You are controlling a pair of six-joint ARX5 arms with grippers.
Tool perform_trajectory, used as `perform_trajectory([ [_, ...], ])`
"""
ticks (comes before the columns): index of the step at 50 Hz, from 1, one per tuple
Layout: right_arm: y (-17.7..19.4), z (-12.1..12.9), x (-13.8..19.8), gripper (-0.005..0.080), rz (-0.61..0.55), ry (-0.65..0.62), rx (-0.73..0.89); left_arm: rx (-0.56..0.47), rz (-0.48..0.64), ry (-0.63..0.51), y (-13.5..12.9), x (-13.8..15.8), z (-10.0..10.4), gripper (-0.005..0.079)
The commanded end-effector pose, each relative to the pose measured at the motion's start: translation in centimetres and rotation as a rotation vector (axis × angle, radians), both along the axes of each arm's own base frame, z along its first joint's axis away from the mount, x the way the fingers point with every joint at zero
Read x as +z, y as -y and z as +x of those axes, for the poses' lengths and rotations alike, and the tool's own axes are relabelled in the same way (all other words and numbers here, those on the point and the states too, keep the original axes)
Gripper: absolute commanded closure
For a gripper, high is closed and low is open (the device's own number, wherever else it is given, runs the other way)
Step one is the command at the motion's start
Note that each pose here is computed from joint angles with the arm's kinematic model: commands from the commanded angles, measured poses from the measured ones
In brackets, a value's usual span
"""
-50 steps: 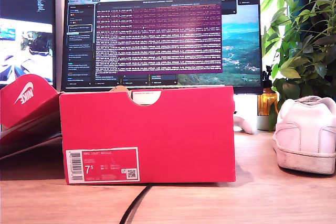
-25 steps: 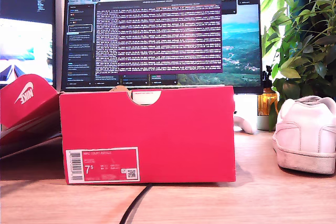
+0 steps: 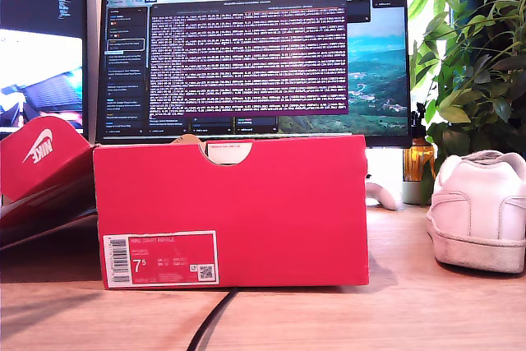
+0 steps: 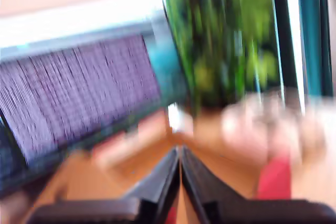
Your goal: Pack the white shoes by picking the first shoe and placing it inside the red shoebox, left side, then picking and rotating the second shoe and placing it in the shoebox
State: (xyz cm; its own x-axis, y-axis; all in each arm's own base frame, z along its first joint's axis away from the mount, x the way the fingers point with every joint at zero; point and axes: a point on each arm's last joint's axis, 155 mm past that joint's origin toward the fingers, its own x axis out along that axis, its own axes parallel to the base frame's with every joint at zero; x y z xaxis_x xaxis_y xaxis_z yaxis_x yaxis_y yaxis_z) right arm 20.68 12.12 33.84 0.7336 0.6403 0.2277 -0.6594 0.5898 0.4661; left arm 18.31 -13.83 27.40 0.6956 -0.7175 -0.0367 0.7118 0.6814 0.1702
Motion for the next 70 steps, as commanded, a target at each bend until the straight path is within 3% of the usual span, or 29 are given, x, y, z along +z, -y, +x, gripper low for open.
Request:
perform_trajectory([
  [1, -0.7, 1.0, 0.2, 0.0765, -0.016, -0.053, 0.043, -0.017, 0.093, 0.004, 0.3, -1.4, 0.6, 0.0761],
  [11, -2.3, 5.2, 0.6, 0.0765, -0.057, -0.242, 0.141, -0.03, 0.335, -0.067, 0.8, -6.8, 2.2, 0.0761],
  [20, -3.3, 8.8, -0.8, 0.0764, -0.087, -0.413, 0.208, -0.086, 0.511, -0.099, 2.6, -10.3, 2.0, 0.0761],
  [28, -3.5, 10.6, -4.1, 0.0764, -0.137, -0.577, 0.229, -0.065, 0.691, -0.114, 3.6, -13.2, 2.1, 0.0761],
  [38, -2.8, 10.9, -9.4, 0.0765, -0.254, -0.746, 0.207, 0.018, 0.871, -0.152, 3.8, -16.5, 3.0, 0.0761],
  [48, 0.4, 10.2, -14.9, 0.0765, -0.453, -0.9, 0.036, 0.144, 0.936, -0.177, 3.3, -18.2, 5.3, 0.0761],
  [56, 2.8, 10.0, -17.2, 0.0756, -0.581, -0.977, -0.12, 0.175, 0.944, -0.17, 3.9, -18.9, 6.5, 0.0761],
  [63, 2.4, 10.0, -18.1, 0.0665, -0.587, -1.018, -0.143, 0.173, 0.952, -0.175, 4.2, -19.5, 6.8, 0.0761],
  [70, 1.7, 10.3, -19.1, 0.0484, -0.582, -1.052, -0.13, 0.181, 0.953, -0.172, 4.2, -19.6, 7.1, 0.0761],
])
